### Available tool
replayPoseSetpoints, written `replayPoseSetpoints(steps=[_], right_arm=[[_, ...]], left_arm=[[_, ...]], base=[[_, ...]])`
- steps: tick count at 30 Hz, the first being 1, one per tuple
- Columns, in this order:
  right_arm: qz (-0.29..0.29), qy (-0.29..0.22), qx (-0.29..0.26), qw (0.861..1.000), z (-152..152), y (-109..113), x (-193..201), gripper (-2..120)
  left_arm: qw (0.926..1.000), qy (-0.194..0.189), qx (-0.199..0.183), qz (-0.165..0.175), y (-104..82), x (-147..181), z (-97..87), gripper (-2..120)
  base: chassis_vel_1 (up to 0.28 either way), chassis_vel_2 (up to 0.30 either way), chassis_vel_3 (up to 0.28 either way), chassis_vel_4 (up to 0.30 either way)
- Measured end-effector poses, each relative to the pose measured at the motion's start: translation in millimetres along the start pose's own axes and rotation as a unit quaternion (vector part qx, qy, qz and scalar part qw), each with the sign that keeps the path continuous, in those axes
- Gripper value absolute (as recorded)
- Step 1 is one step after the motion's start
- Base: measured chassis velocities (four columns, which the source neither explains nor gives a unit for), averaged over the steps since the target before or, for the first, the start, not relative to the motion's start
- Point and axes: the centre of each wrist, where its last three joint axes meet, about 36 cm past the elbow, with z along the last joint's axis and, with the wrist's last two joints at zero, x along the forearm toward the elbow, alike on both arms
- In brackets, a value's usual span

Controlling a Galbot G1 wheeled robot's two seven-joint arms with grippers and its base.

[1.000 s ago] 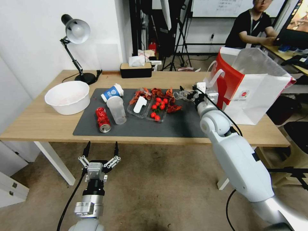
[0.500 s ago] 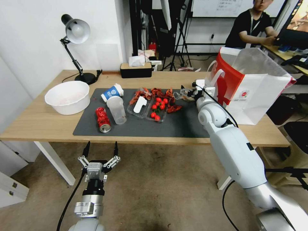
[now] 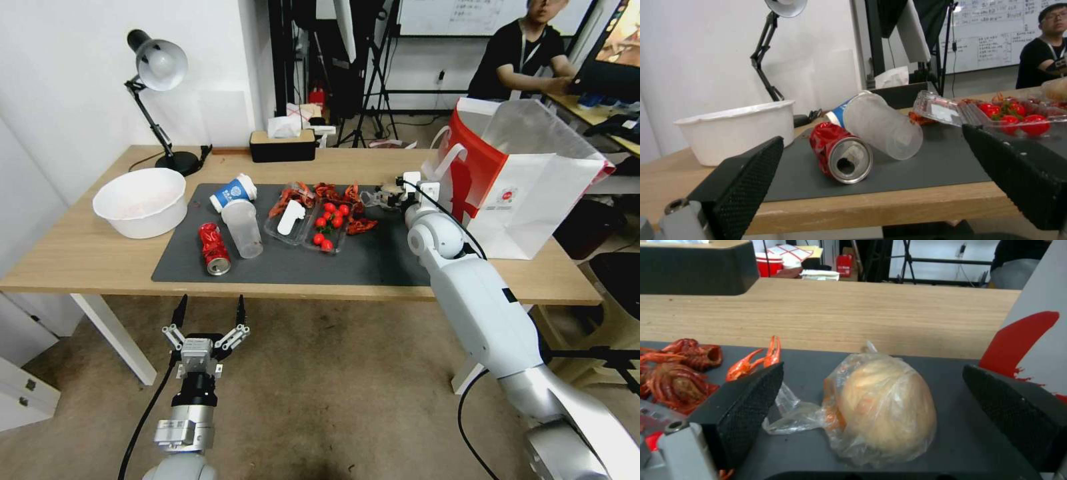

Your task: Pick up the trash from the table and place it into the takeout bag.

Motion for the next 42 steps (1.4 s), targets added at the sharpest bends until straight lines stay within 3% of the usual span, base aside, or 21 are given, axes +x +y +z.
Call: replayPoseSetpoints(steps=[42], right_arm=[[-0.006,0.066,-0.037,0.997,4,-16,-37,100]], left_arm=[[1.0,0.002,0.005,0.002,-4.3,4,4.9,100]], base=[[0.0,0.0,0.0,0.0]])
